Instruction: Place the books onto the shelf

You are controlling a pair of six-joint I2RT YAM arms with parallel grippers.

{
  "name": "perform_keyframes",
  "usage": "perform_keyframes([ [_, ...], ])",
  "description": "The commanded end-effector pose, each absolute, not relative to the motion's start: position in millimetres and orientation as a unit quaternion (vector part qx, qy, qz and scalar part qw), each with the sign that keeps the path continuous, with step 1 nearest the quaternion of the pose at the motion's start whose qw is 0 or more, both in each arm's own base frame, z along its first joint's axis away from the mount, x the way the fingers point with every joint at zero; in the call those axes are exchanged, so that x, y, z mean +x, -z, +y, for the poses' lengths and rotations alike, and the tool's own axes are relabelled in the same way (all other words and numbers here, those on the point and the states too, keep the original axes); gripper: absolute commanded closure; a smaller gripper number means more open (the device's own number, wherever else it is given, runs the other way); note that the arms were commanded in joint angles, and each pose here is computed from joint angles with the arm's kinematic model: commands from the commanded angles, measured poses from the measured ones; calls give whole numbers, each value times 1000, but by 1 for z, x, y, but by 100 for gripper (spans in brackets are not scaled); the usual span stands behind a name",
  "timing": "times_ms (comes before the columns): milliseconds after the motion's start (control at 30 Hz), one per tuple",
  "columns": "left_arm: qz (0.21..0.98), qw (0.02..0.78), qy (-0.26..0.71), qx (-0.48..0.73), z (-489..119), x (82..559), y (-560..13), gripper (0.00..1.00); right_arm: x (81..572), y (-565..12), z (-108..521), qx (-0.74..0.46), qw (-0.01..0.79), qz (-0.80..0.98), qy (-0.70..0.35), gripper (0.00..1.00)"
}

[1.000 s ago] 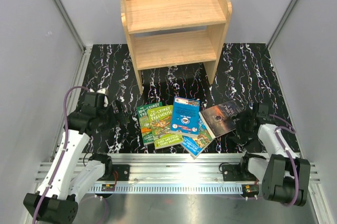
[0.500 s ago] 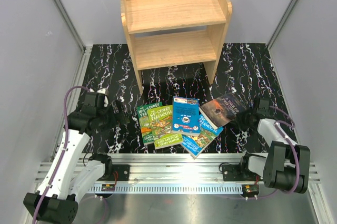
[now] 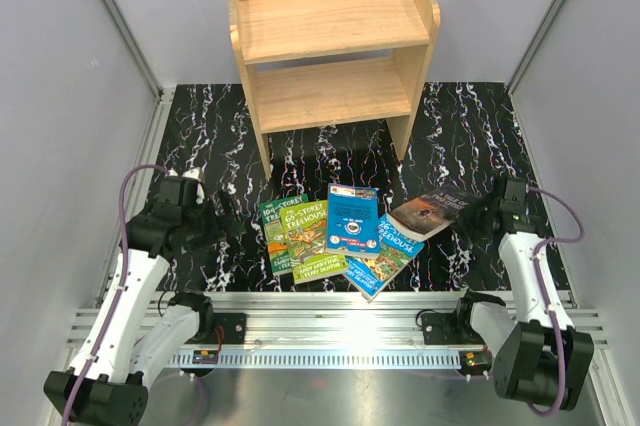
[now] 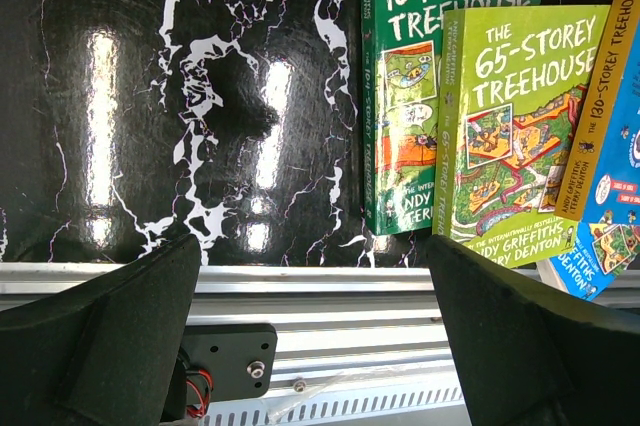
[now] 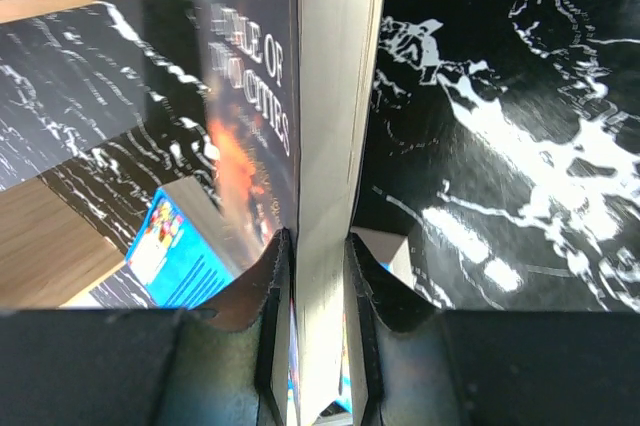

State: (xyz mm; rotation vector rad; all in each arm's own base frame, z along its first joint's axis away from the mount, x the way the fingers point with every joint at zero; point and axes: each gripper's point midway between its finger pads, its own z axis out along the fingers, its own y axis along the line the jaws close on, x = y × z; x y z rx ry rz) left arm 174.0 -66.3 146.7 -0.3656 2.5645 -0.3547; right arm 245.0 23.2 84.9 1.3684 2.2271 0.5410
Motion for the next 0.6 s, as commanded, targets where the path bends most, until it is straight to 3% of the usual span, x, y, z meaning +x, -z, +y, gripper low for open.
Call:
perform_keyframes([
  [0,942,278,134,-134,-67,178,-151,1,241,-123,15,479,265,818,-178,100],
  [400,939,284,141,-130,-68,177,-154,1,238,-238,14,446,362,793,-203,100],
  [567,939,286,141,-129,-68,177,-154,1,245,-312,15,391,441,776,-226,100],
])
